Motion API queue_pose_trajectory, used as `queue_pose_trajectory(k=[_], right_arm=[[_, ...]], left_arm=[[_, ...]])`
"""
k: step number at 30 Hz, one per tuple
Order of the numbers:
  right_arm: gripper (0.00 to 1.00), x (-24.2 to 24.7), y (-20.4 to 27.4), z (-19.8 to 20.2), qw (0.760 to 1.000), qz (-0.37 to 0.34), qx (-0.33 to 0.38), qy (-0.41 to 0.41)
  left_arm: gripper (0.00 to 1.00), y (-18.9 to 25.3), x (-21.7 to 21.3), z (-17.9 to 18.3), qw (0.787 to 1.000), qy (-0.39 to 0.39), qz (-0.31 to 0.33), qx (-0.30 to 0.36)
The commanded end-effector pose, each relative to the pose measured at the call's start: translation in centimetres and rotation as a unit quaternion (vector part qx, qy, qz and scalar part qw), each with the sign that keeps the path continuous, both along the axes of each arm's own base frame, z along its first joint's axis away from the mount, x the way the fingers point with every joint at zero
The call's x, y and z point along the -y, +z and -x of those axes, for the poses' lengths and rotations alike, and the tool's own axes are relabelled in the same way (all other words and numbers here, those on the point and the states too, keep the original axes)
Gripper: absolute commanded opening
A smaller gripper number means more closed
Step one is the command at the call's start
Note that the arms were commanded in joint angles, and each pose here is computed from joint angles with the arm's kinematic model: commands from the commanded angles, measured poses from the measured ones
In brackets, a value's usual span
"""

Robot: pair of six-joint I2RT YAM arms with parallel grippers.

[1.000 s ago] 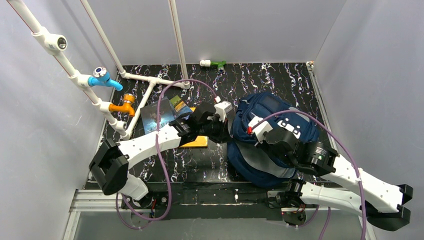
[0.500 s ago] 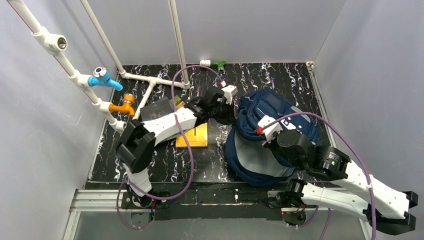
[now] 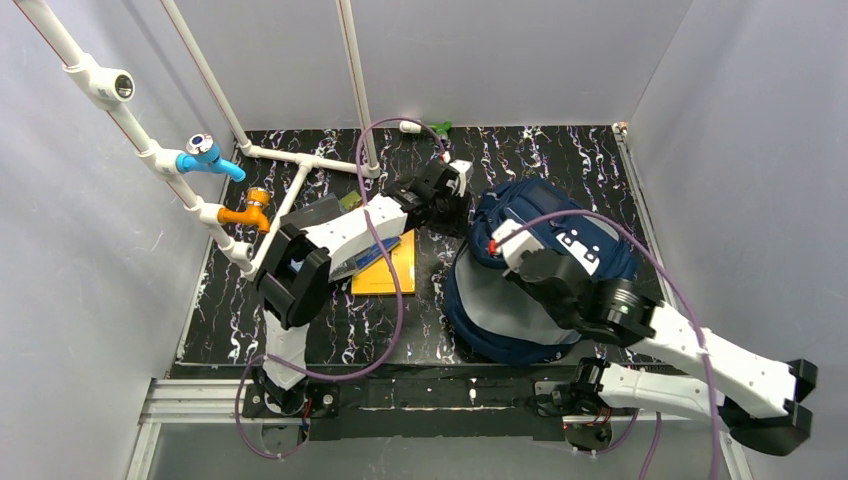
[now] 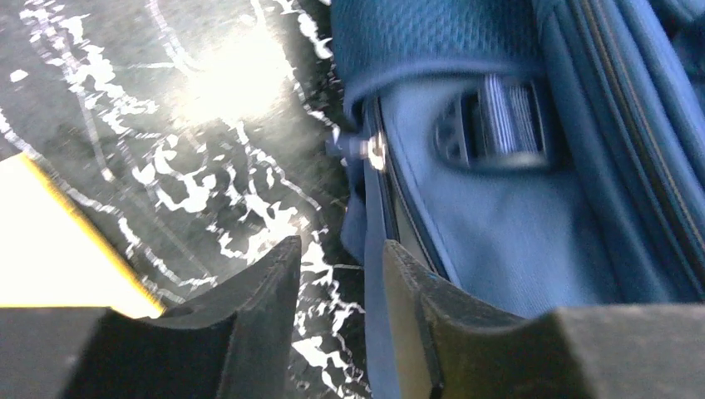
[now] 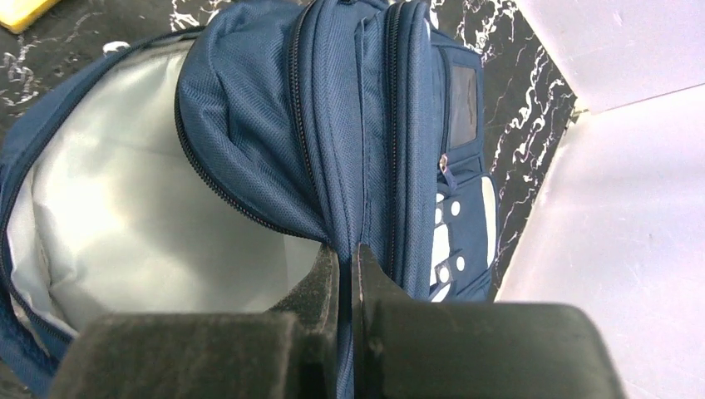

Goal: Pack the student bag
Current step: Unzip the student bag at the center of the board.

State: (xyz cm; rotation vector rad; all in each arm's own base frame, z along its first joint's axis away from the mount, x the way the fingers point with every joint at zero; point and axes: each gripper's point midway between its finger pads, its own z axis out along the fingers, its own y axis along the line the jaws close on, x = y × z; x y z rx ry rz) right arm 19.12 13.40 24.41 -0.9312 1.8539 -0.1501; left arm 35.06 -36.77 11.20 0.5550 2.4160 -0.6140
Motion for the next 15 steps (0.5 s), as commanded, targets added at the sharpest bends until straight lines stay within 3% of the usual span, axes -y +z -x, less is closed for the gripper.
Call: queue_pose_trajectory(k=[1,10,15], right_arm=[[0.01,-1.9,3.3,-3.4,0.995,-0.033,0.081,-0.048],[0.01,-1.1,0.5,-9.9,0.997,-0.021,0.074,-0.015],[0.01,-4.1,-1.3,-11.3,0.990,0.039,0.074,0.112]], left_arm=[[0.43,7.0,-3.0,0.5,0.999,0.029,-0.001,0.039],[0.62,13.3,-7.0,7.5,0.997,0.008,0.067,0.047],[0.63,14.4,-8.7,10.9,0.994,0.001,0.103,0.037]])
